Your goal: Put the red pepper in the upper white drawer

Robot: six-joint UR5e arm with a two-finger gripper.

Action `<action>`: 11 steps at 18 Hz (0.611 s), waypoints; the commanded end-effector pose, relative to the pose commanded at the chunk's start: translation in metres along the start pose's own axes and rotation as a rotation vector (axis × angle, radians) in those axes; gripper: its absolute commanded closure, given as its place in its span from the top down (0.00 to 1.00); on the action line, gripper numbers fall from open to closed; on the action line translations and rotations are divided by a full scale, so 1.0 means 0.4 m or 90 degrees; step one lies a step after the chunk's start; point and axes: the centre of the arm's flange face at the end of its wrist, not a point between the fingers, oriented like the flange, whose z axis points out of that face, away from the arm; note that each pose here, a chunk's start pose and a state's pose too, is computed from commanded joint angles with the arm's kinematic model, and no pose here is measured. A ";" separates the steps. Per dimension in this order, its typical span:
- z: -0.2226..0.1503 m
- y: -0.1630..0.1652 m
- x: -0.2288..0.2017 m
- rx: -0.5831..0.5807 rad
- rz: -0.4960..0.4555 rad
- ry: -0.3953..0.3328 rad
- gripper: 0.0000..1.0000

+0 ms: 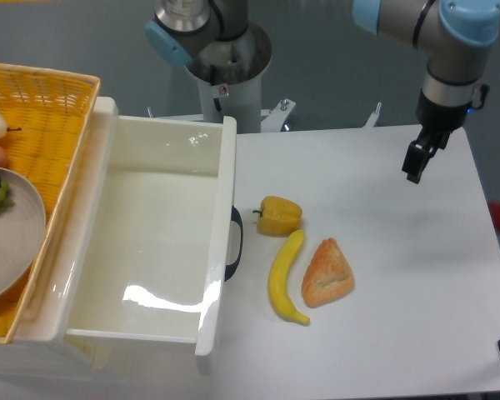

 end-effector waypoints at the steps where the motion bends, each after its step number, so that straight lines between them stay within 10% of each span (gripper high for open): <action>1: 0.002 0.002 0.011 0.000 0.007 0.000 1.00; 11: -0.064 0.062 -0.040 0.020 0.027 -0.246 1.00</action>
